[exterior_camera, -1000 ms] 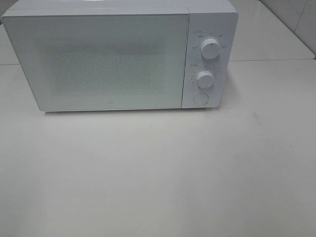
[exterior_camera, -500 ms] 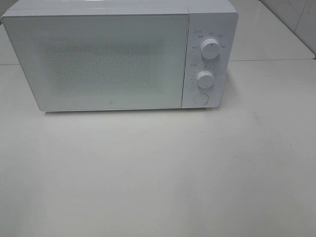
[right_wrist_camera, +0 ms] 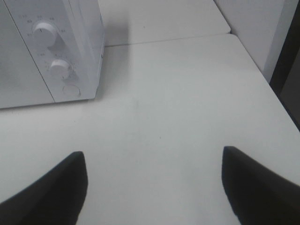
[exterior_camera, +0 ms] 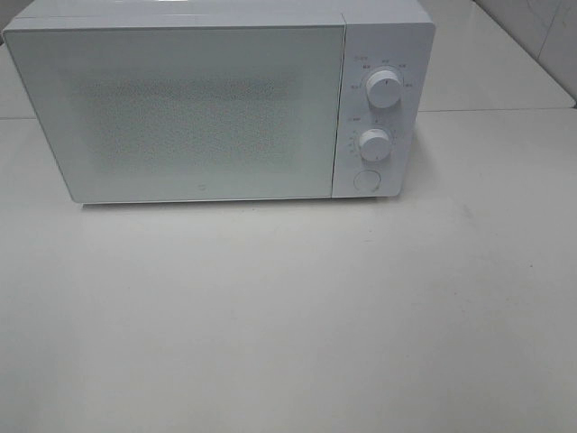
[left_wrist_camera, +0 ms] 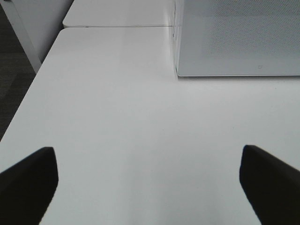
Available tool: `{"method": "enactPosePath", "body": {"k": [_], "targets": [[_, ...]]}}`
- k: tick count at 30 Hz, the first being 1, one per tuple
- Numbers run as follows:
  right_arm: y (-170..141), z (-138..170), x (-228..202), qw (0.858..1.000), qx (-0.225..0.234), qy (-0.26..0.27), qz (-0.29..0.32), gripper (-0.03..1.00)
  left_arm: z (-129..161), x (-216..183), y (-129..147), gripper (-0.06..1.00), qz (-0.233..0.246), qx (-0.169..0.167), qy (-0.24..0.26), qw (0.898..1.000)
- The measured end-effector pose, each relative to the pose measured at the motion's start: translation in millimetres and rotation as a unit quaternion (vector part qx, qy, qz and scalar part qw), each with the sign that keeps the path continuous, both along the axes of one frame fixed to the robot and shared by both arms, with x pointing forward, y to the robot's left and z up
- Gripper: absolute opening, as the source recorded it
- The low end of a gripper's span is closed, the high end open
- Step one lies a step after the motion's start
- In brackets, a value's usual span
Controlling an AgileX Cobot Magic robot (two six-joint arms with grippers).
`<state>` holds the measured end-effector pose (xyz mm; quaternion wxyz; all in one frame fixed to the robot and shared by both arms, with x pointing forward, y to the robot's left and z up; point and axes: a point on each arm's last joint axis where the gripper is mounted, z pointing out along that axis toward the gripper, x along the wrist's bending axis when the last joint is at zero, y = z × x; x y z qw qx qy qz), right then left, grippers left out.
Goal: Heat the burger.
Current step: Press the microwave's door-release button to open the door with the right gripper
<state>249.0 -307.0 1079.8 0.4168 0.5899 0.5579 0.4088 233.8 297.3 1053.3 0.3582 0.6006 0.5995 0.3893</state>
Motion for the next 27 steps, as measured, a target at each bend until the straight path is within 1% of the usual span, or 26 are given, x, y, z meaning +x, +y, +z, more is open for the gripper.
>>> {"method": "enactPosePath", "body": {"k": [7, 15, 16, 17, 18, 20, 21, 22, 24, 25, 27], "targets": [[3, 11, 28, 1.000, -0.004, -0.017, 0.009, 0.77, 0, 0, 0, 0.97, 0.000, 0.000, 0.000, 1.000], [9, 16, 80, 1.000, -0.009, -0.015, 0.024, 0.77, 0, 0, 0, 0.97, 0.000, 0.000, 0.000, 1.000], [9, 16, 80, 1.000, -0.009, -0.015, 0.024, 0.77, 0, 0, 0, 0.97, 0.000, 0.000, 0.000, 1.000], [10, 15, 93, 0.999, -0.009, -0.014, 0.027, 0.77, 0, 0, 0, 0.97, 0.000, 0.000, 0.000, 1.000], [10, 15, 93, 0.999, -0.009, -0.014, 0.027, 0.77, 0, 0, 0, 0.97, 0.000, 0.000, 0.000, 1.000], [12, 13, 110, 0.999, -0.012, -0.011, 0.032, 0.77, 0, 0, 0, 0.97, 0.000, 0.000, 0.000, 1.000], [12, 13, 110, 0.999, -0.012, -0.011, 0.032, 0.77, 0, 0, 0, 0.97, 0.000, 0.000, 0.000, 1.000], [14, 10, 123, 0.999, -0.012, -0.010, 0.036, 0.77, 0, 0, 0, 0.97, 0.000, 0.000, 0.000, 1.000], [14, 10, 128, 0.999, -0.012, -0.013, 0.037, 0.77, 0, 0, 0, 0.97, 0.000, 0.000, 0.000, 1.000], [16, 6, 141, 0.999, -0.009, -0.013, 0.041, 0.77, 0, 0, 0, 0.97, 0.000, 0.000, 0.000, 1.000], [17, 5, 146, 0.999, -0.006, -0.014, 0.042, 0.77, 0, 0, 0, 0.97, 0.000, 0.000, 0.000, 1.000]]}}
